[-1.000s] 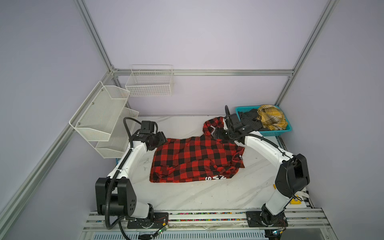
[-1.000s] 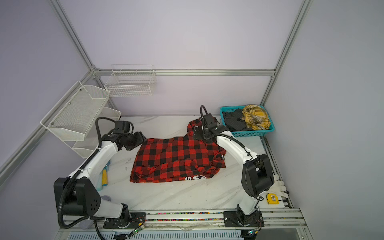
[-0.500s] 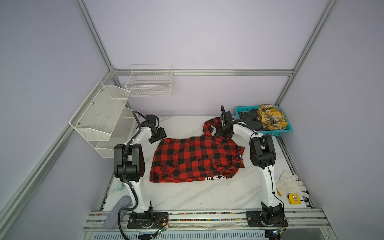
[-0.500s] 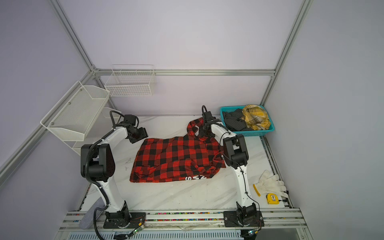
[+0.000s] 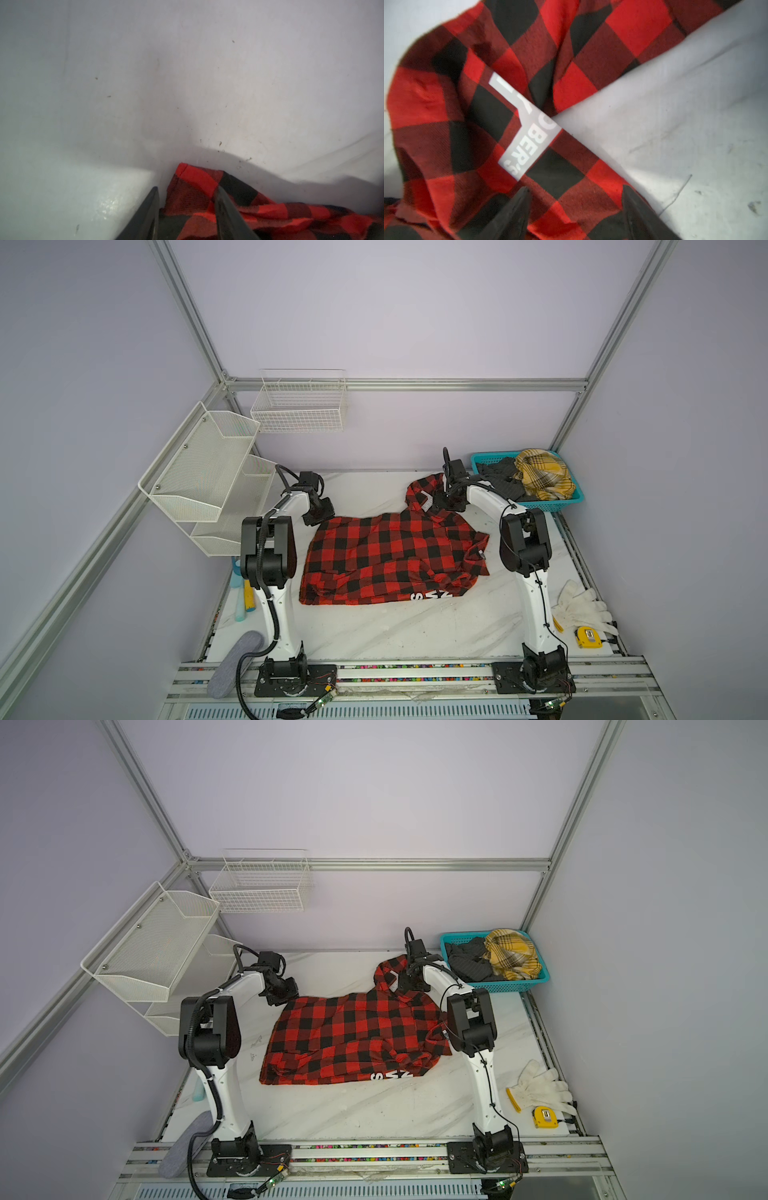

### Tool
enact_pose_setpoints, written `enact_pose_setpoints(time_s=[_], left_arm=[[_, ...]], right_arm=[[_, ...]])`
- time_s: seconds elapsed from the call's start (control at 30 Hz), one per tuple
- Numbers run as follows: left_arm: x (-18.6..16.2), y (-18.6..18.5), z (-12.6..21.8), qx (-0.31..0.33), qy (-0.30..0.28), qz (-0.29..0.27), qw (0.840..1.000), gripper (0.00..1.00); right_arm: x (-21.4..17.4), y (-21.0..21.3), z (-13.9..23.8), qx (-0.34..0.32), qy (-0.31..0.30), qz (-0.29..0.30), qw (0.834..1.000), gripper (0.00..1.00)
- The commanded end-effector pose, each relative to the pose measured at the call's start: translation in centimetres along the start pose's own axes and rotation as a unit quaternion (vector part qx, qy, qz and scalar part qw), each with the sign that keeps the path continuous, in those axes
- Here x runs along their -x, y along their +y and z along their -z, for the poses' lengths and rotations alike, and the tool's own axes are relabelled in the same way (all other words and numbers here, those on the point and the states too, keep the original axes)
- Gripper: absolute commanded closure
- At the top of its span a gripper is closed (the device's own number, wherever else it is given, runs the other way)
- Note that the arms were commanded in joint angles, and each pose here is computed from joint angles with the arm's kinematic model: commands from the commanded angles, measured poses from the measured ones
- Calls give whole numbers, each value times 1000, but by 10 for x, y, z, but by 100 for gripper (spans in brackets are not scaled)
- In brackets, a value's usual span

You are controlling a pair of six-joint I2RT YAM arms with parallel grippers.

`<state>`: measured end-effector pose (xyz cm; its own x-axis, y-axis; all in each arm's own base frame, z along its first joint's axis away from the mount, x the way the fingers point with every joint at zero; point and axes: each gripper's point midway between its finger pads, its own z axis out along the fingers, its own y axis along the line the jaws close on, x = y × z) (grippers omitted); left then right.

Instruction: Fold and stack the long sleeve shirts

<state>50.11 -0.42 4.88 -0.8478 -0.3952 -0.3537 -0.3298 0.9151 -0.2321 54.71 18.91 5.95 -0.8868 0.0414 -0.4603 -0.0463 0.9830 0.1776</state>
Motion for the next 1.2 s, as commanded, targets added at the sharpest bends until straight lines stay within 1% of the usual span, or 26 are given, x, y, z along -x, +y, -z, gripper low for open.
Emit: enact_pose_setpoints(time_s=[0.0,0.03,0.1,0.2,0.27,0.33,0.43,0.5,0.67,0.7,0.73,0.8,0.93,1.0,1.07,1.17], left_arm=[[24,-16,17,-23,-34,-6,999,70],[22,-15,17,-23,-31,-5,999,75],[20,-14,17,-22,-29,-3,999,81],[16,-11,14,-17,-24,-4,1000,89],[14,-9,12,-13,-22,-5,1000,93],[11,-7,10,-9,-18,-7,1000,100],[6,-3,7,-3,-13,-8,1000,100],[3,-1,6,1,-11,-11,1000,100],[-1,2,5,7,-10,-16,1000,100],[-1,2,6,6,-10,-16,1000,100],[-1,2,6,5,-11,-15,1000,100],[0,1,8,2,-12,-12,1000,100],[6,-8,16,-18,-21,-4,1000,100],[12,-13,26,-27,-35,4,999,100],[20,-18,41,-39,-59,13,997,100],[29,-24,64,-60,-96,33,993,100]], right_arm=[[-8,-9,-12,-28,20,22,999,27],[-8,-13,-17,-37,22,28,999,27],[-13,-14,-26,-44,32,42,998,27],[-26,-9,-41,-52,49,66,995,28],[-30,-6,-47,-58,50,75,994,28],[-31,-7,-54,-62,50,72,994,30],[-35,-10,-62,-68,54,70,994,43],[-40,-9,-67,-59,59,74,994,51],[-46,-6,-75,-51,70,80,993,87],[-42,-6,-71,-53,65,79,993,92],[-37,-4,-67,-52,59,77,994,96],[-24,2,-54,-44,39,71,996,99],[6,14,-19,-30,-2,64,997,100],[23,21,5,-22,-29,62,997,100],[42,26,36,-14,-65,54,996,100],[59,34,80,6,-112,44,993,100]])
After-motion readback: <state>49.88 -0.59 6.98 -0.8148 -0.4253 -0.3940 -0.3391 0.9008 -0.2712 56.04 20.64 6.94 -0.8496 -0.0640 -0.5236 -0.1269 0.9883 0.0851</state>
